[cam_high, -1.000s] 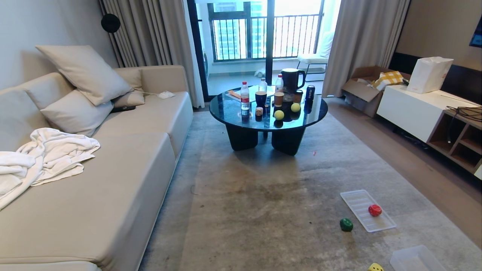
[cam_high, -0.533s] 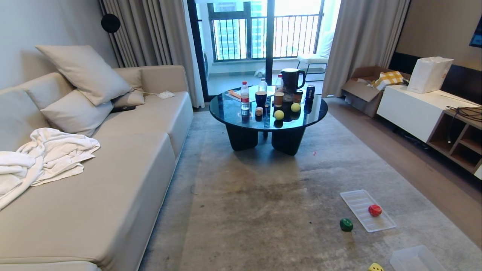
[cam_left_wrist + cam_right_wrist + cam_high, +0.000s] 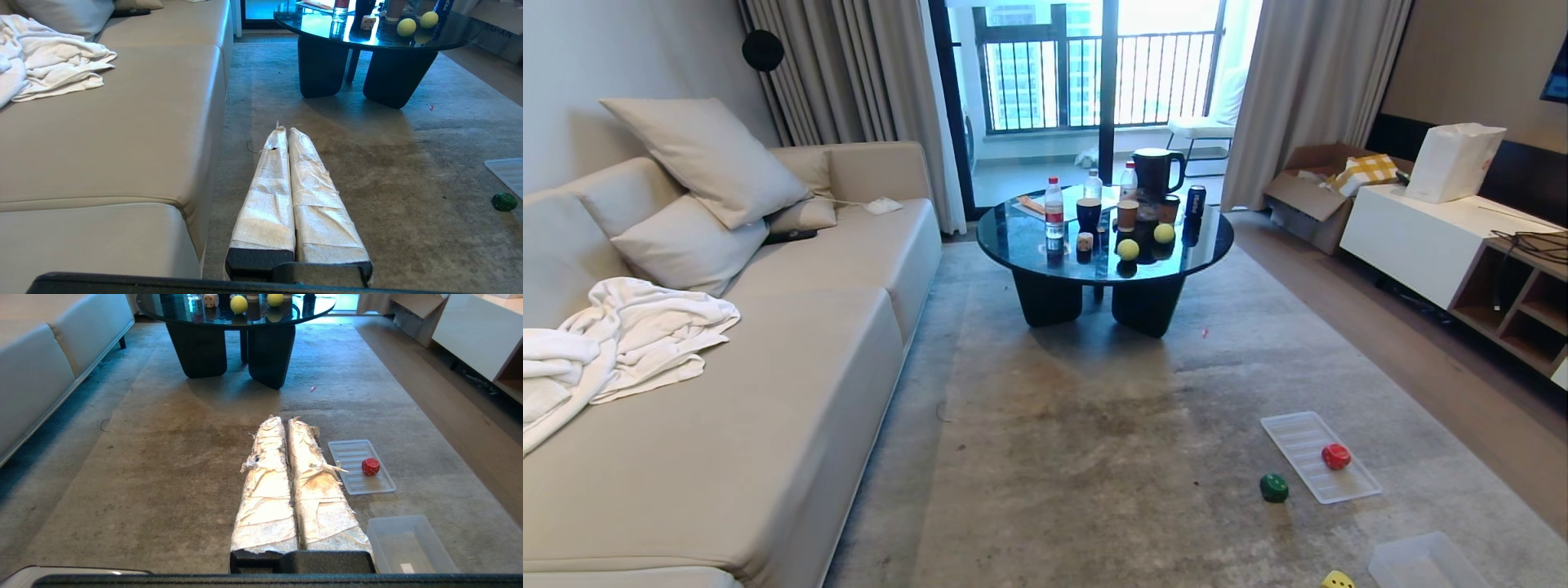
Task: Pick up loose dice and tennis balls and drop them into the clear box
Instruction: Find toys out of the box
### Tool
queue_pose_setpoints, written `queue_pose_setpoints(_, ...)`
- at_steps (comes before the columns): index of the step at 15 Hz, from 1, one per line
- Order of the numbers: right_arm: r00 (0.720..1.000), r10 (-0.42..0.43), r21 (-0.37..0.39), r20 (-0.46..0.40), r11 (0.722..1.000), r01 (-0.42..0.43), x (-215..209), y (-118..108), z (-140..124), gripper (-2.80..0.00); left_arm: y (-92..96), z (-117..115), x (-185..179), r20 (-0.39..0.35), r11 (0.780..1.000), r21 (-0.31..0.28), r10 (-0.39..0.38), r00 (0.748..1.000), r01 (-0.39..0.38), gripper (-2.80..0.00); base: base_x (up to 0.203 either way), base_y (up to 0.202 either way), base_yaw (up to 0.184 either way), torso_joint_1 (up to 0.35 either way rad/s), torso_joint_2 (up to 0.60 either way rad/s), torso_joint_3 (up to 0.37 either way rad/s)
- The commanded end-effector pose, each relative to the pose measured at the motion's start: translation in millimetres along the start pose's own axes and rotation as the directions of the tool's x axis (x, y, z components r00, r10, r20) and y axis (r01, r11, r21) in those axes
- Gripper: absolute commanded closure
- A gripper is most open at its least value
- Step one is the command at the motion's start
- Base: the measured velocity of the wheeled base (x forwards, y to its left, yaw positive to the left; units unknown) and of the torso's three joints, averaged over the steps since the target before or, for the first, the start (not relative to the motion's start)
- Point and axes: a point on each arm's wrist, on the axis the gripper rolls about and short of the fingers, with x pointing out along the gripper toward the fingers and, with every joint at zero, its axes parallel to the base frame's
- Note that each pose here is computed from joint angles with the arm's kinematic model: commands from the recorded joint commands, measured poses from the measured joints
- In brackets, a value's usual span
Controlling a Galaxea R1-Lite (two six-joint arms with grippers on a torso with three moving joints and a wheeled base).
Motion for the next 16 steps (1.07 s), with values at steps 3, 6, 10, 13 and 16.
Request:
queue_pose_setpoints(3, 1.000, 0.001, -0.001, -0.003, 1.000, -0.001, 0.2, 0.0, -0.4, 0.00, 0.1, -0.1, 0.0, -0.001, 1.000, -0.012, 0.003, 1.000, -0.003, 0.00, 0.026, 0.000, -0.001, 0.001, 0.00, 0.001)
queue_pose_setpoints(6, 1.000, 0.001, -0.001, -0.003, 1.000, -0.001, 0.2, 0.0, -0.4, 0.00, 0.0, -0.1, 0.0, -0.001, 1.000, -0.011, 0.002, 1.000, -0.002, 0.00, 0.175, 0.000, 0.000, 0.001, 0.00, 0.003)
queue_pose_setpoints(10, 1.000, 0.001, -0.001, -0.003, 1.000, -0.001, 0.2, 0.0, -0.4, 0.00, 0.1, -0.1, 0.0, -0.001, 1.000, -0.011, 0.003, 1.000, -0.003, 0.00, 0.185, 0.000, -0.001, 0.002, 0.00, 0.002)
queue_pose_setpoints(13, 1.000, 0.001, -0.001, -0.003, 1.000, -0.001, 0.2, 0.0, -0.4, 0.00, 0.1, -0.1, 0.0, -0.001, 1.000, -0.011, 0.003, 1.000, -0.003, 0.00, 0.184, 0.000, 0.000, 0.001, 0.00, 0.002)
queue_pose_setpoints(16, 1.000, 0.001, -0.001, -0.003, 1.000, -0.001, 0.2, 0.0, -0.4, 0.00, 0.1, -0.1, 0.0, -0.001, 1.000, -0.012, 0.003, 1.000, -0.003, 0.00, 0.184, 0.000, 0.001, 0.002, 0.00, 0.001)
